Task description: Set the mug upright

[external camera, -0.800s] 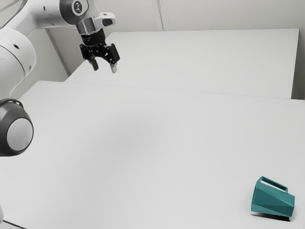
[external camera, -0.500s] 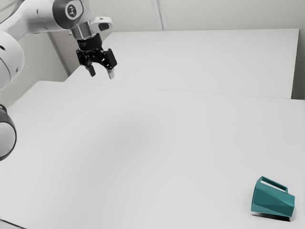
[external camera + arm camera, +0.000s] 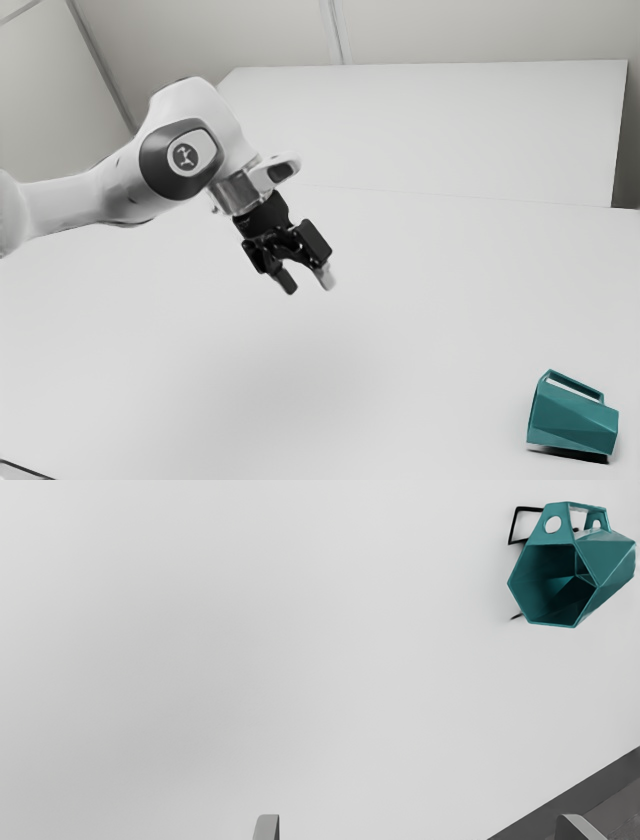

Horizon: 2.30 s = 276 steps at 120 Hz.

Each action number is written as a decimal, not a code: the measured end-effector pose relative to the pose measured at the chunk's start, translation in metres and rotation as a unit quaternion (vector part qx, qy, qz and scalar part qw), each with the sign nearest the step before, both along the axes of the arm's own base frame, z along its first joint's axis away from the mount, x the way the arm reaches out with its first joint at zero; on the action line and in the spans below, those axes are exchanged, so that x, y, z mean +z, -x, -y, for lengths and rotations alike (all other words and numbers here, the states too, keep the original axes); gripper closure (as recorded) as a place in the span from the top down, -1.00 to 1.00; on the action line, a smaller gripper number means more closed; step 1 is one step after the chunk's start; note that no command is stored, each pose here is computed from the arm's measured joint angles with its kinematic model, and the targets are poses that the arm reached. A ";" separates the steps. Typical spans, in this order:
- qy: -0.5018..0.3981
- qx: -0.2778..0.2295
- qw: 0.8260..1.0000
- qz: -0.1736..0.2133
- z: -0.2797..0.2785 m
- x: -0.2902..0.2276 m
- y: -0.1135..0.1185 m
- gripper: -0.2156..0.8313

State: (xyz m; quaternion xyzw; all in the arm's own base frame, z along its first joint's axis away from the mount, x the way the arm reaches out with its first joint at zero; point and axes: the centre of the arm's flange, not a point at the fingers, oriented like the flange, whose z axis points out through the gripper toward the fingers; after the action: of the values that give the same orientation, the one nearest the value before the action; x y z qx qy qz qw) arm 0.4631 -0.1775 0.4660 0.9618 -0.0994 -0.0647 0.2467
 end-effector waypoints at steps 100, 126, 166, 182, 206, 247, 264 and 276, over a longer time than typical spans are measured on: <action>0.144 -0.001 0.989 -0.031 0.213 -0.150 0.029 0.59; 0.172 0.013 0.985 -0.010 0.237 -0.148 0.029 0.59; 0.211 0.056 0.976 -0.021 0.247 -0.171 0.031 0.59; 0.220 0.058 0.974 -0.017 0.250 -0.177 0.028 0.59; 0.226 0.050 0.973 -0.001 0.254 -0.182 0.020 0.59; 0.230 0.034 0.972 0.028 0.260 -0.190 0.008 0.59; 0.233 0.030 0.972 0.030 0.264 -0.194 0.011 0.59; 0.236 0.029 0.971 0.031 0.265 -0.198 0.011 0.59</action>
State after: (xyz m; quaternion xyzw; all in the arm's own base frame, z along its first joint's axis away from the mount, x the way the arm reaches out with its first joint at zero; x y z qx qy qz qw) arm 0.4519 -0.4428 0.2683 0.8805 -0.0913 -0.0023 0.4651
